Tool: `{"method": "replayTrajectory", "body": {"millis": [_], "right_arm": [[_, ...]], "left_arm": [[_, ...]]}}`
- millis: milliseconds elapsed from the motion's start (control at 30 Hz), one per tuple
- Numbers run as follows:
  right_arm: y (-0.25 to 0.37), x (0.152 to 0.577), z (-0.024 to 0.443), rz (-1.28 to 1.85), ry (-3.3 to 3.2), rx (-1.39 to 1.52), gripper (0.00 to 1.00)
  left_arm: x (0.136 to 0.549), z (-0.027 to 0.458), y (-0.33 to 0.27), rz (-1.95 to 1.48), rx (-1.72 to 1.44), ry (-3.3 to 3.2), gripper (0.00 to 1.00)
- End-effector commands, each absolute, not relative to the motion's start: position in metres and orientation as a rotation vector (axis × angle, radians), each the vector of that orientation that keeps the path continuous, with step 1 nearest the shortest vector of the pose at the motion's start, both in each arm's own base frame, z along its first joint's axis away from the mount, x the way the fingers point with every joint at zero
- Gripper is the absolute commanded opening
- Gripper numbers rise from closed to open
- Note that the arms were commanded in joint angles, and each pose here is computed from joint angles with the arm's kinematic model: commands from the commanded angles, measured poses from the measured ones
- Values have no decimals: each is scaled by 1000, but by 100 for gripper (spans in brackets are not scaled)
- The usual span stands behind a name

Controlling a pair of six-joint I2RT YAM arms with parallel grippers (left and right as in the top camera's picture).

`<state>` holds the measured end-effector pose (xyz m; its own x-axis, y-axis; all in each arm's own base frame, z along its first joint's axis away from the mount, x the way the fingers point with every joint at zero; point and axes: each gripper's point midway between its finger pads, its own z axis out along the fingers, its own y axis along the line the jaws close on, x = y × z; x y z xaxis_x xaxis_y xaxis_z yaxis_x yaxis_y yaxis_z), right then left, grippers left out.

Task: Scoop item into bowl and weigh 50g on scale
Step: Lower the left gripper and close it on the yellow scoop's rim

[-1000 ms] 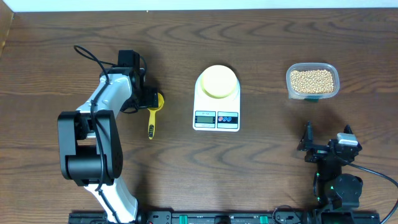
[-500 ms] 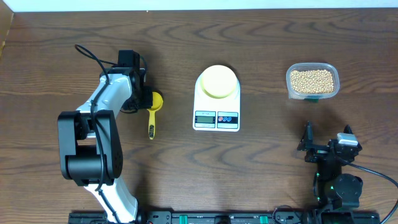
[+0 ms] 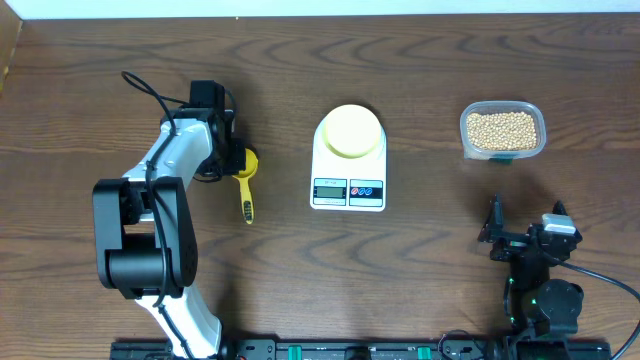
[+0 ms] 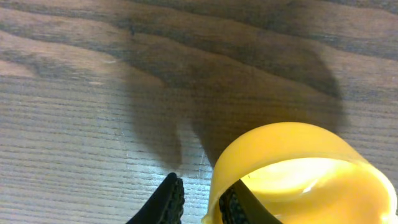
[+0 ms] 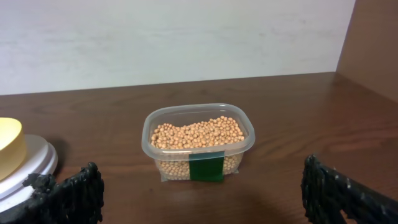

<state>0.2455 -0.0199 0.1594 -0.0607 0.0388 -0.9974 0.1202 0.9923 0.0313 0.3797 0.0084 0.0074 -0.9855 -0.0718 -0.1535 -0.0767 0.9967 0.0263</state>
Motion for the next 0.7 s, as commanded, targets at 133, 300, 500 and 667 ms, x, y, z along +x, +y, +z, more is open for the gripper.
{"method": "replayTrajectory", "body": {"millis": [133, 300, 500, 667], "right_arm": [[-17, 246, 159, -66, 1633, 104, 99], [-17, 246, 159, -66, 1633, 104, 99], [-17, 246, 159, -66, 1633, 104, 99], [-17, 246, 159, -66, 1632, 104, 99]], "left_arm": [[377, 4, 11, 54, -116, 2999, 19], [376, 3, 11, 55, -116, 3003, 14], [376, 3, 11, 55, -116, 3003, 9], [376, 3, 11, 54, -116, 3003, 8]]}}
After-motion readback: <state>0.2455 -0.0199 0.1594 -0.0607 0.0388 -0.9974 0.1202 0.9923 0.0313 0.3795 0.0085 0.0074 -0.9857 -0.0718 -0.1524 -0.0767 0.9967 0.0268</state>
